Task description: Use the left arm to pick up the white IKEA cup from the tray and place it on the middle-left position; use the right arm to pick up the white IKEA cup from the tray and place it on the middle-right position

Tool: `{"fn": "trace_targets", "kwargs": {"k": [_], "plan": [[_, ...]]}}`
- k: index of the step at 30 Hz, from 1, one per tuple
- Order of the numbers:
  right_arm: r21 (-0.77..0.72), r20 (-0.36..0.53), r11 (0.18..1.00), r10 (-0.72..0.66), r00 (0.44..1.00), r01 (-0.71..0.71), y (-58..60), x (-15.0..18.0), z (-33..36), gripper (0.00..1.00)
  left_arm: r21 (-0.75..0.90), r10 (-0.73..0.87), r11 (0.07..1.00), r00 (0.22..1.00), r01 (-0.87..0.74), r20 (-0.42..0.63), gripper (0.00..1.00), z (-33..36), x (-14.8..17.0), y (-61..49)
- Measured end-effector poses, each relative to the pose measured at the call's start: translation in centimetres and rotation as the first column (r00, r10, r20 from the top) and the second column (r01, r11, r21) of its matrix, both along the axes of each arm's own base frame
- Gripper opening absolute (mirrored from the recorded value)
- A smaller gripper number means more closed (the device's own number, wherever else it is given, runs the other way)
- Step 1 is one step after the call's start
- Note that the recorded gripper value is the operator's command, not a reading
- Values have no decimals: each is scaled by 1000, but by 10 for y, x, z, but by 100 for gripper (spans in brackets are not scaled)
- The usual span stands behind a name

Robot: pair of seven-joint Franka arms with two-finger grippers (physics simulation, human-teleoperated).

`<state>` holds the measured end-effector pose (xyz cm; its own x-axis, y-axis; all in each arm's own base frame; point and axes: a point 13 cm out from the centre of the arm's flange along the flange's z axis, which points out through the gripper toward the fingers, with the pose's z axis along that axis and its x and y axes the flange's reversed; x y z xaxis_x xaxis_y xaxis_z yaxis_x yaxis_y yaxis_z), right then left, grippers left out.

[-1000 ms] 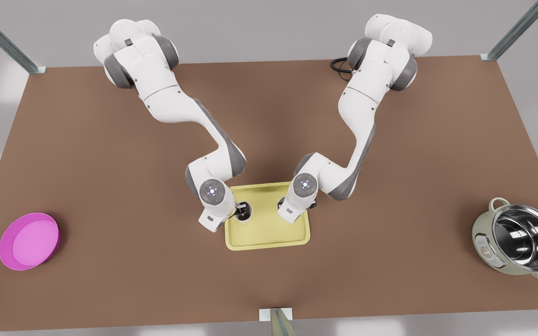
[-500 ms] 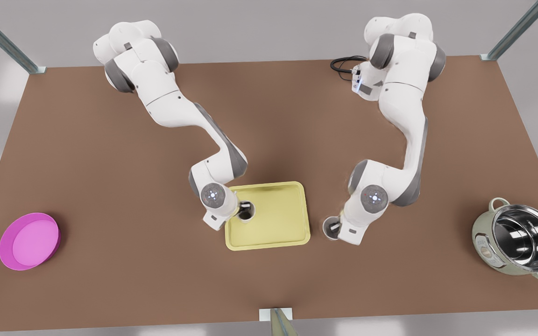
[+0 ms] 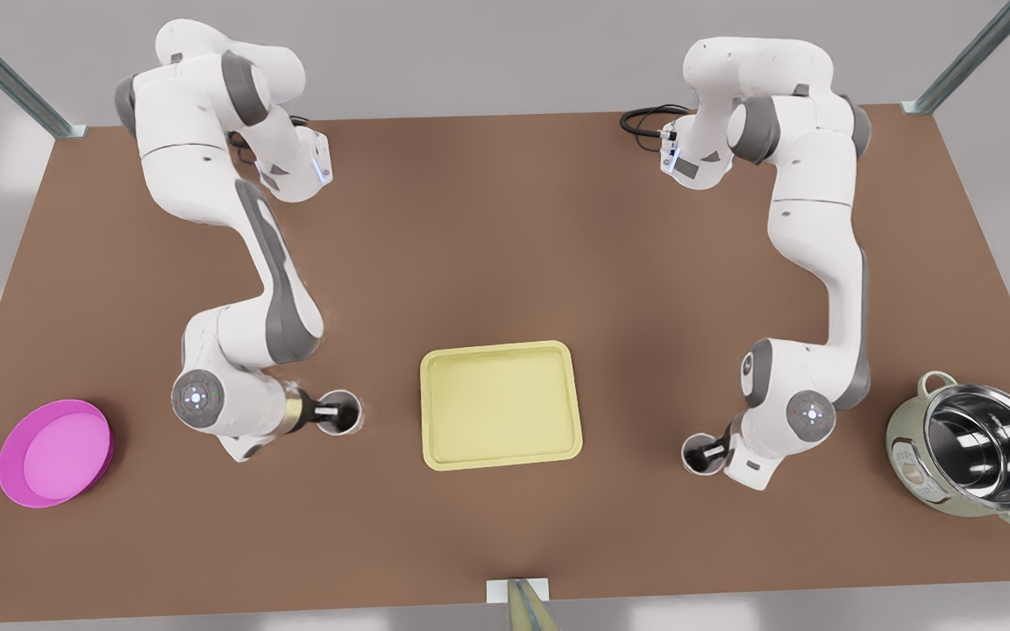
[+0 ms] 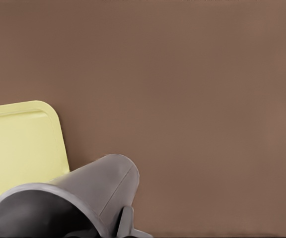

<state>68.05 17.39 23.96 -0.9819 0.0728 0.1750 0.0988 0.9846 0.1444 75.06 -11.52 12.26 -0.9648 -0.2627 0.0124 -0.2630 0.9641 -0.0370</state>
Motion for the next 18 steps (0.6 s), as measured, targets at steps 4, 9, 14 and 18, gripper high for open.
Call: {"fn": "trace_targets", "kwargs": {"k": [4, 9, 14, 18], "plan": [[-14, -60, 1000, -4, 998, 3, -90, 2, -31, 0, -30, -69, 997, 997, 70, 37, 100, 2, 8, -6], [-31, -37, 996, 84, 996, -85, -136, 17, -64, 0, -9, -144, 989, 988, 145, 58, 100, 4, 12, -3], [-35, 35, 981, 193, 981, -192, -139, 34, -82, 0, 8, -194, 981, 979, 194, 54, 100, 1, 10, 0], [-41, 89, 965, 262, 961, -259, -141, 48, -99, 0, 12, -221, 975, 974, 221, 53, 100, 0, 10, 1]]}}
